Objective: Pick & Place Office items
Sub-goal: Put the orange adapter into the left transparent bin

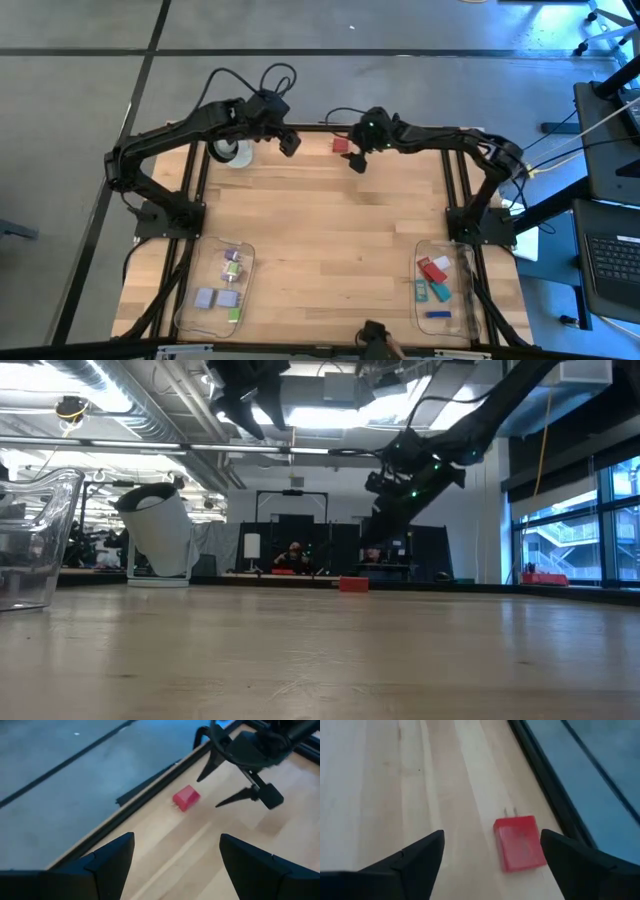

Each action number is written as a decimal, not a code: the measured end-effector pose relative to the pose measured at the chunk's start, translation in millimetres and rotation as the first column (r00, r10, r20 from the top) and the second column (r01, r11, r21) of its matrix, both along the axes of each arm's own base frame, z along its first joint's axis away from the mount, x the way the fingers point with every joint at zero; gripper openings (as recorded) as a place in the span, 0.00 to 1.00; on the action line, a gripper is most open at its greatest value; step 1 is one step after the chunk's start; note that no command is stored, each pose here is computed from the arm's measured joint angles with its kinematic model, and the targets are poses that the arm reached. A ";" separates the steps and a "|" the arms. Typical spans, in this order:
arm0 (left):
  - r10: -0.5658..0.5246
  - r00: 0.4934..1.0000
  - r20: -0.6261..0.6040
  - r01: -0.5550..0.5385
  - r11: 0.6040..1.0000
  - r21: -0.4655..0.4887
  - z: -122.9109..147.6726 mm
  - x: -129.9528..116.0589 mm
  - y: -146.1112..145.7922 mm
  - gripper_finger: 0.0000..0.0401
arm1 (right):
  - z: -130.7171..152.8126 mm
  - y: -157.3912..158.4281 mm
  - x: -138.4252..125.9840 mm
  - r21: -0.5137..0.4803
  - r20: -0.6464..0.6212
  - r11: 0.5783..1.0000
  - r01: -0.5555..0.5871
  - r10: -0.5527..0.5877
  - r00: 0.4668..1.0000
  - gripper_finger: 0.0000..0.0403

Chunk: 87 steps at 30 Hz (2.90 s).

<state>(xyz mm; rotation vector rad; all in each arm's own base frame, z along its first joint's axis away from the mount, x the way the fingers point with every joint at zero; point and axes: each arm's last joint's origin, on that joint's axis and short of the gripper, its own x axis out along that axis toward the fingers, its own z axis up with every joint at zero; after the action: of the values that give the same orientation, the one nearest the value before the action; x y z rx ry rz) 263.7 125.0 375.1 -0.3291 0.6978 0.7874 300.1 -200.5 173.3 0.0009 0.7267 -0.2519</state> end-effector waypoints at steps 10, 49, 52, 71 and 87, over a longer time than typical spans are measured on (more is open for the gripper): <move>0.093 0.995 -0.037 -0.089 0.992 0.092 1.0 -2.3 3.0 0.72 | -24.1 -35.5 13.3 0.027 -0.063 0.999 0.047 -0.045 0.997 0.84; 0.085 0.995 -0.053 -0.079 0.992 0.094 0.2 -2.6 2.8 0.72 | -37.3 -46.8 52.2 0.083 -0.334 0.994 -0.068 0.092 0.938 0.54; 0.085 0.995 -0.053 -0.079 0.992 0.094 0.2 -2.6 2.8 0.72 | -36.5 -40.9 53.7 0.112 -0.341 0.993 -0.045 0.081 0.937 0.53; 0.098 0.995 -0.008 -0.097 0.994 0.041 -0.1 -1.5 1.1 0.72 | 122.0 -9.4 22.3 0.012 0.048 0.992 0.124 -0.125 0.991 0.53; 0.085 0.994 0.066 -0.085 0.996 -0.003 2.1 3.4 -2.5 0.72 | 206.7 70.7 12.1 -0.316 0.259 0.933 0.173 -0.090 0.962 0.53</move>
<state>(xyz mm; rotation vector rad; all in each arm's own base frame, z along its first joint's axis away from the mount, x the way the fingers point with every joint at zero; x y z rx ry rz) 267.1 122.5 377.2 -0.3856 0.6251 0.8538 312.2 -129.8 380.0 -0.2420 0.4342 -0.4953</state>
